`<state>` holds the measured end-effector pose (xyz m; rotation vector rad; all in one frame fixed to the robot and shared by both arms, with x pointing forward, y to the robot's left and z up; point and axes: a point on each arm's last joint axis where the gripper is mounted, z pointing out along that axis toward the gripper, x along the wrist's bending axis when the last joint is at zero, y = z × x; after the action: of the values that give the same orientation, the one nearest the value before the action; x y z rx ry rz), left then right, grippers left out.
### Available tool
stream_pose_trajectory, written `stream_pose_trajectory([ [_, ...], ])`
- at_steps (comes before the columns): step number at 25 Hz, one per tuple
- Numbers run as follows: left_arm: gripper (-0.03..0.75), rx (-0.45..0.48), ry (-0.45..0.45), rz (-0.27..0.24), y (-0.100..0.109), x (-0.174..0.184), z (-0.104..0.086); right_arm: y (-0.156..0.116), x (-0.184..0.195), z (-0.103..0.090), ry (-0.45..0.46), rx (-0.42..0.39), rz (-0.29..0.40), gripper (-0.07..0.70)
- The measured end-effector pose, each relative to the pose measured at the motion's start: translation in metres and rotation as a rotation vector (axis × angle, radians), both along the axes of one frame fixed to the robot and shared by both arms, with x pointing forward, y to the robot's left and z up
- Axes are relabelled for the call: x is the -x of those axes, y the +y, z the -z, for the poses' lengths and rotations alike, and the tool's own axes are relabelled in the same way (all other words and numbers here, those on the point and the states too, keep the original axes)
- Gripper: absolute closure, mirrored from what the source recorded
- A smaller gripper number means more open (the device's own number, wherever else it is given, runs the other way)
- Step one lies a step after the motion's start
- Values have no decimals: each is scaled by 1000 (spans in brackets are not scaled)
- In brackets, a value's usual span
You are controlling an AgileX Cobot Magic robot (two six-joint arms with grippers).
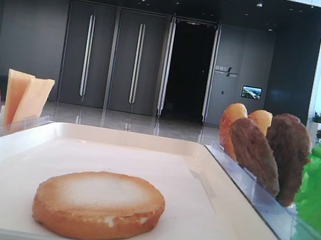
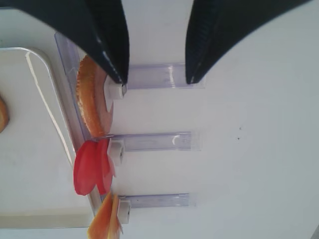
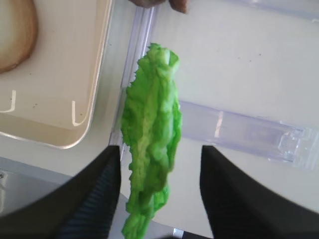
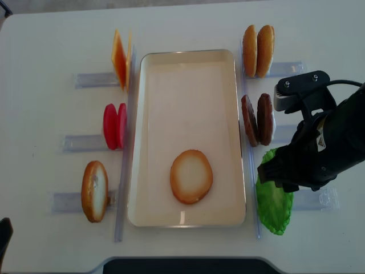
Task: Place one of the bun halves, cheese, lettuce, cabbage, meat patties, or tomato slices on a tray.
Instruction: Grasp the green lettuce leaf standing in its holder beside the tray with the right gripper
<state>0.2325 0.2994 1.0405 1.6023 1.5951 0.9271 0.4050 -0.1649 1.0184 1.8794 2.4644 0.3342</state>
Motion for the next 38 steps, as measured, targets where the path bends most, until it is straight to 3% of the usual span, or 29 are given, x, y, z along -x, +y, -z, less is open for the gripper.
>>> stream_pose_trajectory([
  [9,423,0,0,0,0,0,0,2,-3,5,13,11,0,283],
  [24,423,0,0,0,0,0,0,1,-2,5,24,20,-1,559],
  [38,429,0,0,0,0,0,0,-3,8,-9,20,-22,9,570],
])
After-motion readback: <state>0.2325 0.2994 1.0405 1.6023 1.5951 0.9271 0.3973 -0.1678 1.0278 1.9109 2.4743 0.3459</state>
